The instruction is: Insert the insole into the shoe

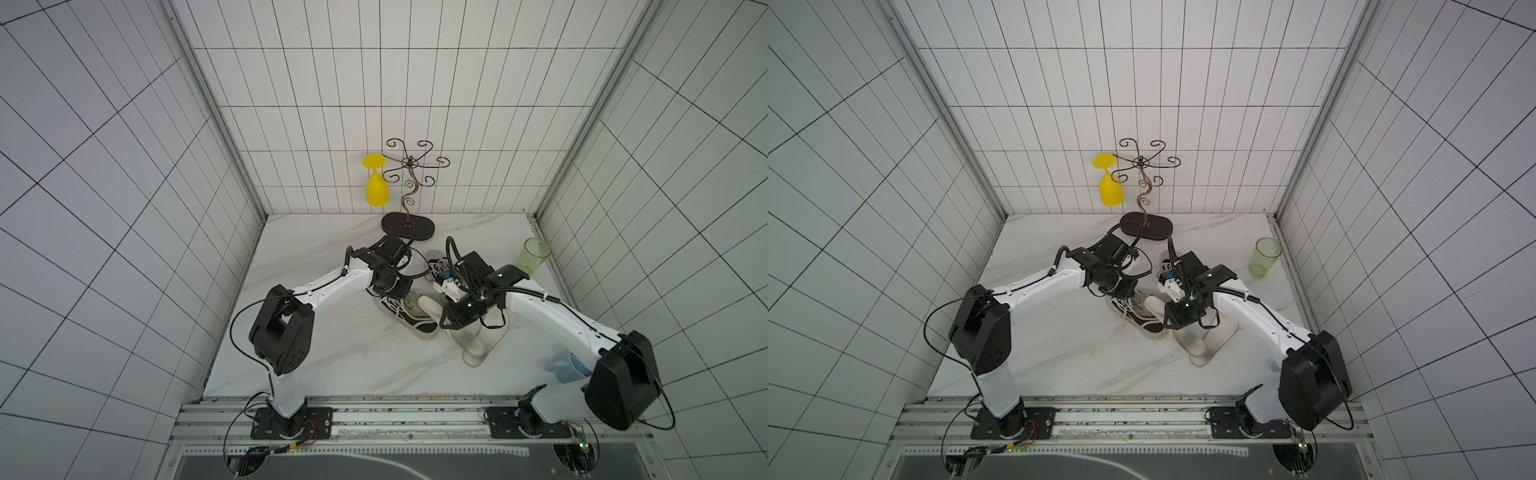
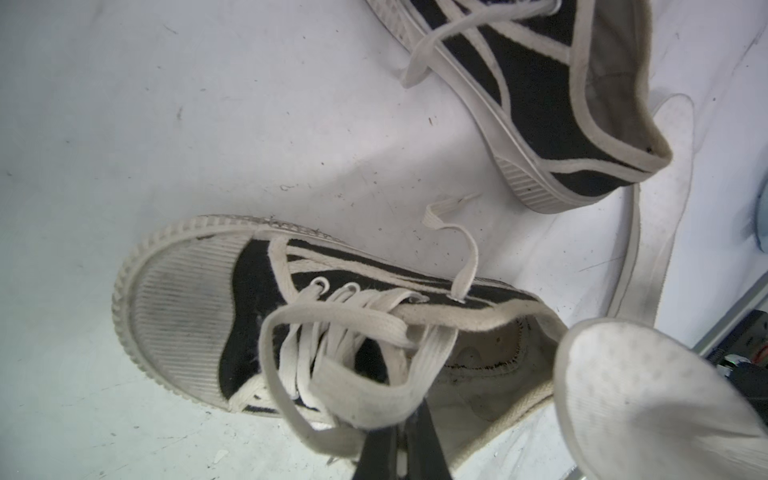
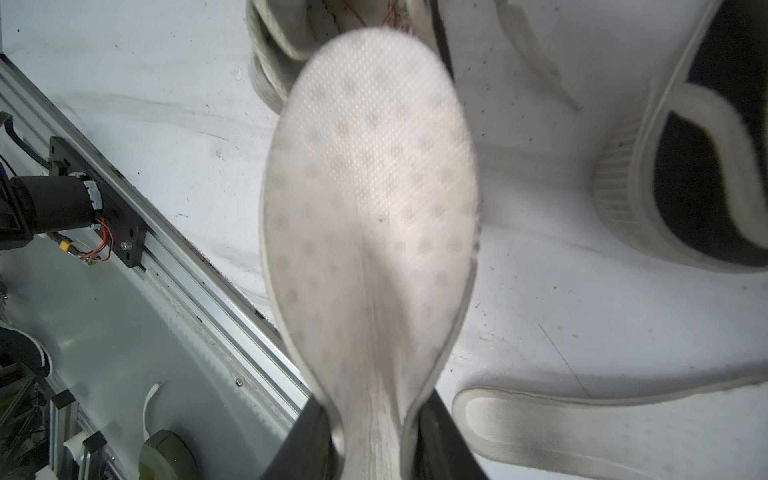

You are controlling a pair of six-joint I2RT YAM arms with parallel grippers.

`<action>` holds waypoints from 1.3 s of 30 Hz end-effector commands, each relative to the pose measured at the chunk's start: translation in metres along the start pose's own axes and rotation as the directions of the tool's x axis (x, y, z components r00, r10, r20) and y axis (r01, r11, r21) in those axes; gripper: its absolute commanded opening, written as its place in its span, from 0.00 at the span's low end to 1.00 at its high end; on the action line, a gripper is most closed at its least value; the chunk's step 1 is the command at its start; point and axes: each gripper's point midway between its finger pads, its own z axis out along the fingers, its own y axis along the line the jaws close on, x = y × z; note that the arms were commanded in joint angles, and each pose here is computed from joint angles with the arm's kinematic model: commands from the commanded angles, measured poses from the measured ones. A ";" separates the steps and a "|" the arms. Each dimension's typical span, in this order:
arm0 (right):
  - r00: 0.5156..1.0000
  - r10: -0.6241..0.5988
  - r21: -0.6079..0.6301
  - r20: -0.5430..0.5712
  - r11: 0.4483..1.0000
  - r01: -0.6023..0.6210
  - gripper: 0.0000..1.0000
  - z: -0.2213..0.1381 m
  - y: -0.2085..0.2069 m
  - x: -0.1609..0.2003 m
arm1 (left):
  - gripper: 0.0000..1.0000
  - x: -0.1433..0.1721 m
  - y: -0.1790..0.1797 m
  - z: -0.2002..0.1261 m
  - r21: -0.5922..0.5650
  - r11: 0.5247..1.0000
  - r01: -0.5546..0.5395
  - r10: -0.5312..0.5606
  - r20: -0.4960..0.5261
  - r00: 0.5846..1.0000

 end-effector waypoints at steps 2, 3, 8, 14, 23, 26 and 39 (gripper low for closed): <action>1.000 -0.003 -0.064 0.012 0.998 0.003 0.32 -0.016 0.027 -0.013 | 0.00 -0.013 -0.020 -0.011 0.099 0.994 -0.044 0.040 0.046 0.998; 1.000 -0.004 -0.073 0.004 0.997 0.004 0.33 -0.016 0.030 -0.011 | 0.00 -0.013 -0.020 -0.011 0.100 0.994 -0.042 0.037 0.046 0.998; 0.999 0.011 -0.068 -0.037 0.998 -0.014 0.33 -0.009 0.027 -0.005 | 0.00 -0.017 -0.022 -0.016 0.149 0.988 -0.039 0.031 0.056 0.998; 0.999 0.012 -0.050 -0.049 0.999 -0.015 0.33 -0.002 0.021 -0.021 | 0.00 -0.011 -0.027 -0.016 0.184 0.982 -0.046 0.039 0.043 0.998; 0.995 0.040 -0.002 -0.091 0.999 -0.040 0.33 0.002 0.004 -0.031 | 0.00 -0.007 -0.029 -0.020 0.194 0.980 -0.055 0.047 0.045 0.998; 0.991 0.041 0.034 -0.131 0.999 -0.037 0.33 0.004 -0.002 -0.028 | 0.00 -0.008 -0.031 -0.022 0.198 0.978 -0.060 0.051 0.051 0.997; 0.991 0.003 0.048 -0.134 0.999 0.003 0.33 0.024 -0.001 -0.057 | 0.00 0.003 -0.044 -0.024 0.280 0.958 -0.069 0.063 0.030 0.998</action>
